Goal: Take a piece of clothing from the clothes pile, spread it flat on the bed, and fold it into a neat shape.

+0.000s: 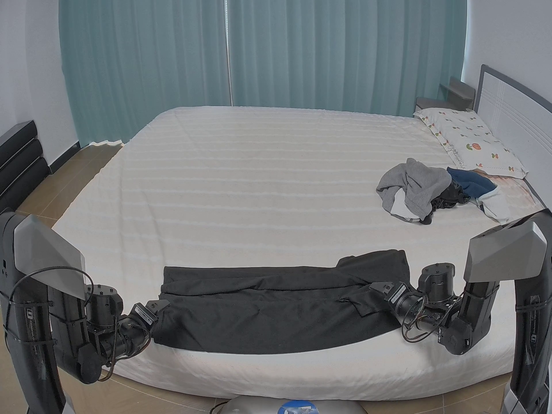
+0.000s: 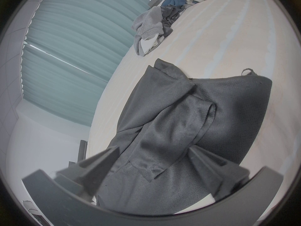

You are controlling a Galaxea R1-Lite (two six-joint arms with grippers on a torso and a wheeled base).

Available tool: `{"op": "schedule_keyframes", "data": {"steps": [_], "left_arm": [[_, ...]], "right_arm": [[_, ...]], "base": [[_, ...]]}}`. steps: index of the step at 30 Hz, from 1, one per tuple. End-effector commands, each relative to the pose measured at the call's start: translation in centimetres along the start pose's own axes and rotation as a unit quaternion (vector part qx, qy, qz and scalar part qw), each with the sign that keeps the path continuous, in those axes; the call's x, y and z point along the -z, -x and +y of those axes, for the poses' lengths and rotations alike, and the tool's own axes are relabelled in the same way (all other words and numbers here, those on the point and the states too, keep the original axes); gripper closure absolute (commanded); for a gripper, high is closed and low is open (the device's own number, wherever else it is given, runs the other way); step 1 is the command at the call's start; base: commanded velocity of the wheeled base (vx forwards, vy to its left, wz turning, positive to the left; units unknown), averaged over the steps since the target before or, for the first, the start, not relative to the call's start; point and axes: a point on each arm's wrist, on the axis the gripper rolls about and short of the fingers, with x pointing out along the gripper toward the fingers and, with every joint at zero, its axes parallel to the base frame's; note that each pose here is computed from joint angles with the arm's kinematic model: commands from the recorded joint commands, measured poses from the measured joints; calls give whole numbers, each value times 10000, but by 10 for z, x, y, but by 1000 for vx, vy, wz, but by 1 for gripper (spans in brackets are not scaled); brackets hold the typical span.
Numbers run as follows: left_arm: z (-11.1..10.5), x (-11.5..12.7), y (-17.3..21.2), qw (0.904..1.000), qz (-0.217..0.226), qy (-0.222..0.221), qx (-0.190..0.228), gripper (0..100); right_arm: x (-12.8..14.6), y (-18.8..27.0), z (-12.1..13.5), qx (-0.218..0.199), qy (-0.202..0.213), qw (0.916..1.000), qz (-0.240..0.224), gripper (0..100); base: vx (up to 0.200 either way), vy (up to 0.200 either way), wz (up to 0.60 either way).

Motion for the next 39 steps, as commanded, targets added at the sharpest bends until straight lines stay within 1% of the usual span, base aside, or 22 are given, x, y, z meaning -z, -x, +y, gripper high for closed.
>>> {"op": "schedule_keyframes", "data": {"steps": [1, 13, 17, 21, 26, 39], "left_arm": [[0, 0, -1, 10000, -16, -1, 27, 0], [1, 1, -1, 10000, -13, -8, 21, 0], [1, 1, -1, 10000, -13, -8, 21, 0], [1, 1, -1, 10000, -13, -8, 21, 0], [1, 1, -1, 10000, -12, 0, 21, 0], [0, -1, -1, 10000, -43, 31, 39, 0]], "right_arm": [[3, -2, -2, 57, -10, 10000, 6, 100], [3, 9, -1, 77, -33, 10000, 33, 100], [3, 22, 5, 22, -189, 9998, 70, 100], [12, 34, 2, 144, -134, 9996, 214, 100], [15, 41, -3, 224, -47, 9994, 274, 100], [24, 41, -15, 462, 268, 9975, 466, 100]], "base": [[0, 0, 0], [0, 0, 0], [0, 0, 0], [0, 0, 0], [0, 0, 0], [0, 0, 0]]}}
